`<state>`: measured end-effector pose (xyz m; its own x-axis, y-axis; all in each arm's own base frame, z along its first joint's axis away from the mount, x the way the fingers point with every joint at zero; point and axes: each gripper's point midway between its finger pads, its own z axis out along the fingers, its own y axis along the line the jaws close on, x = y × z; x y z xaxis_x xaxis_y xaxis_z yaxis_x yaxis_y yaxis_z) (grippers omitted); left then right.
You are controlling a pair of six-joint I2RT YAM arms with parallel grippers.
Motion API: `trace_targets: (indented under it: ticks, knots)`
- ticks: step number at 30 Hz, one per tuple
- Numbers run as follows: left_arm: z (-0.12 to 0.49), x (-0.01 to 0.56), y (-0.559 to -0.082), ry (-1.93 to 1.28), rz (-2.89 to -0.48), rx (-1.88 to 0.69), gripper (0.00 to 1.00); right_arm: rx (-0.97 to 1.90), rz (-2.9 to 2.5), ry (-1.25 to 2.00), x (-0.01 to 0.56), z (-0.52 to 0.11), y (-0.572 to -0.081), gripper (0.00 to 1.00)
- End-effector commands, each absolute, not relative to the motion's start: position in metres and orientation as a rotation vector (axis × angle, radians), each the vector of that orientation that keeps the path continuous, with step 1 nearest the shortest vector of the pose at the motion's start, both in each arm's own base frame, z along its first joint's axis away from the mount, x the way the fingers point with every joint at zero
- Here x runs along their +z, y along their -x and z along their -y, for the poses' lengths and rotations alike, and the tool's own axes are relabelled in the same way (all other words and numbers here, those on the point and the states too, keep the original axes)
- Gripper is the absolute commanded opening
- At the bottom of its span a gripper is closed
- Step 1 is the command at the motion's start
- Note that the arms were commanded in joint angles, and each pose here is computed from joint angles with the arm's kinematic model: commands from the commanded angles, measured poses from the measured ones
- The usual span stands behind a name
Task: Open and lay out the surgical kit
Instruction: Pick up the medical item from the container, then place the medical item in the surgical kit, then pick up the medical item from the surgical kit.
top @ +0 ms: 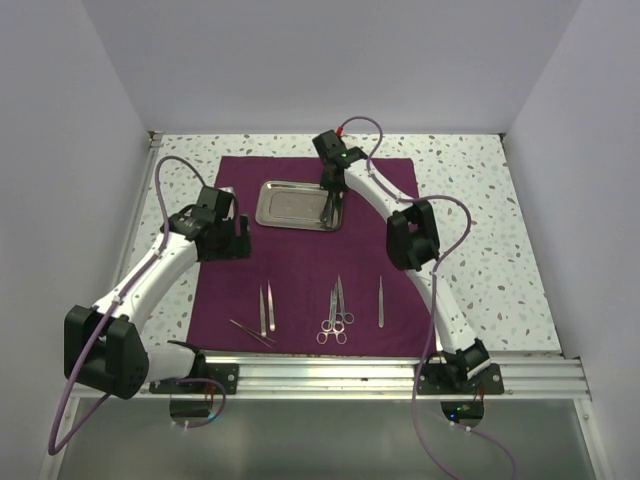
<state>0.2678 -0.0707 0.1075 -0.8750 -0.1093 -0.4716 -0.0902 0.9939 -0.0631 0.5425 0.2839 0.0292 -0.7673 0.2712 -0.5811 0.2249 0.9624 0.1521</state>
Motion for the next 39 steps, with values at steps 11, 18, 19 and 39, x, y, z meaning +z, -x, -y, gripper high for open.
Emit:
trace_targets:
  ticks: [11,18,19,39]
  knots:
    - [0.07,0.143,-0.258,0.159,-2.633,-0.084,0.84,0.394,-2.251,-0.413,0.182,-0.282,-0.548,0.0]
    - [0.074,0.123,-0.206,0.352,-2.681,-0.203,0.76,0.379,-2.204,-0.356,0.238,-0.252,-0.51,0.0]
    - [0.079,0.119,-0.2,0.38,-2.684,-0.249,0.73,0.368,-2.209,-0.348,0.241,-0.247,-0.502,0.0]
    - [0.111,0.035,-0.124,0.851,-2.767,-0.107,0.66,0.174,-2.414,-0.137,0.201,-0.16,-0.345,0.0]
